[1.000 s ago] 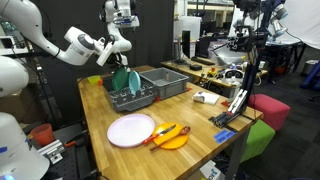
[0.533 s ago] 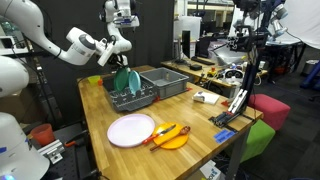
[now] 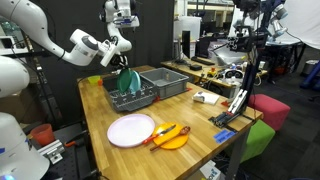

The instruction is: Put the dark green plate on the dish drainer in front of the light blue plate

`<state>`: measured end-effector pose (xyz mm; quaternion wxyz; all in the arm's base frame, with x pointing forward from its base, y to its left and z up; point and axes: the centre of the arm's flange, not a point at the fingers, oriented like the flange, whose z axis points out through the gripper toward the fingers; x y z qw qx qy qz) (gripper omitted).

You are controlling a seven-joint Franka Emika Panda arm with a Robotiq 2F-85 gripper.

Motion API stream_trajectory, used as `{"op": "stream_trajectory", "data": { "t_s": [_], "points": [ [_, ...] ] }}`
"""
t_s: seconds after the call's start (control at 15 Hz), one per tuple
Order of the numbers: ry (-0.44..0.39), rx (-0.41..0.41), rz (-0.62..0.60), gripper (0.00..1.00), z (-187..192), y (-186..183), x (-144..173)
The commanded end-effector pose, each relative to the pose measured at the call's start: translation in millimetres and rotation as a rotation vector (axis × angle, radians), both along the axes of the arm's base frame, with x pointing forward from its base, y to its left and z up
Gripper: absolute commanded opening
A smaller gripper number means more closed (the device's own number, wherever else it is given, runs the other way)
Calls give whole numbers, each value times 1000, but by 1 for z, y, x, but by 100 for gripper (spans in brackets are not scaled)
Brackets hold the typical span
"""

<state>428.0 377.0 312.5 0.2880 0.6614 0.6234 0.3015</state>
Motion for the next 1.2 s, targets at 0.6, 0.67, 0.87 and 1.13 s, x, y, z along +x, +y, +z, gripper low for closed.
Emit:
{"op": "stream_trajectory", "data": {
  "t_s": [0.6,0.67,0.87,1.13],
  "points": [
    [-63,-154,-44,1,-31,13,30],
    [-64,-159,-48,1,-32,13,32],
    [-72,-170,-57,1,-31,14,36],
    [-76,-159,-59,1,-26,14,39]
  ]
}}
